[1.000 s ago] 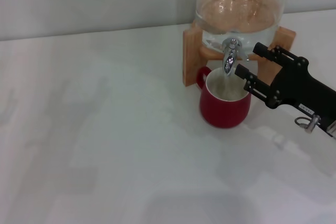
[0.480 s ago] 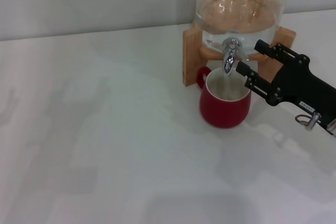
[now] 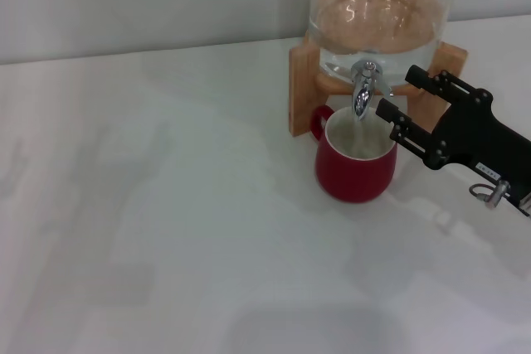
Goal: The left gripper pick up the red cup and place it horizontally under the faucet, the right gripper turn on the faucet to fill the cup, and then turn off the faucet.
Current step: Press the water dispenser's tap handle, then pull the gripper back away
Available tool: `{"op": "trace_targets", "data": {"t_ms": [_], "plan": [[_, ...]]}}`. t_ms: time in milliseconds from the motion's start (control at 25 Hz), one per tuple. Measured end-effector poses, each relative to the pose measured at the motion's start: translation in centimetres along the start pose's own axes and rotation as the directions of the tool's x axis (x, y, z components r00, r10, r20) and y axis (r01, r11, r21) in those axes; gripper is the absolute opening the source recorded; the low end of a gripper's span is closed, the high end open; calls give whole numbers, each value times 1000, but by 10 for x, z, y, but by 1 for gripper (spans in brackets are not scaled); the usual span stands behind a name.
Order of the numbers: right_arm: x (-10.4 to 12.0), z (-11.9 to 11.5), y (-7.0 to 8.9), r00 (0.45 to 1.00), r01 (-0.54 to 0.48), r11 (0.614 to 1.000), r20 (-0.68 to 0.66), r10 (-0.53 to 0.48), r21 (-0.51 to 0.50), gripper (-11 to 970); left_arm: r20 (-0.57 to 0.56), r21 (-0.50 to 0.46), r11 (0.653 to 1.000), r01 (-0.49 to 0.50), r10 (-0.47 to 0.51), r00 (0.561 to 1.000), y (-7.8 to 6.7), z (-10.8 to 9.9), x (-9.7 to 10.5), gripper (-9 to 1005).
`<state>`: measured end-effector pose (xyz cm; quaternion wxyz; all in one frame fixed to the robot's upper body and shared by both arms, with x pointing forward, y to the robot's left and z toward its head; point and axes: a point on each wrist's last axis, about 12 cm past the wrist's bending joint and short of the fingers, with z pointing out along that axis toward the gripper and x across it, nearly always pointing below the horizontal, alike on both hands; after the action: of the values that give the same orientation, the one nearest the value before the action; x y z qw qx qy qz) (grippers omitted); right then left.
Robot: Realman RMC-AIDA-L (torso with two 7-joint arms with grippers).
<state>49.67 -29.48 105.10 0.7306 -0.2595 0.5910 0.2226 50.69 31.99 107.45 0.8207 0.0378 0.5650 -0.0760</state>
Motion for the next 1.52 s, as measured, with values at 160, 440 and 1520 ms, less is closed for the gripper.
{"op": "trace_targets", "data": {"t_ms": [160,440,1520], "plan": [[0,0,0,1000,0,1000,2,0,-1,603,-1,0,1000,0,0,1000,0,0,0,882],[0,-1,0,1000,0,1000,3,0,1,604,-2,-1,1000,0,0,1000,0,0,0,882],[-2,4,0,1000,-3,1000,14,3,-12,605,0,5,1000,0,0,1000,-1,4,0,881]]}}
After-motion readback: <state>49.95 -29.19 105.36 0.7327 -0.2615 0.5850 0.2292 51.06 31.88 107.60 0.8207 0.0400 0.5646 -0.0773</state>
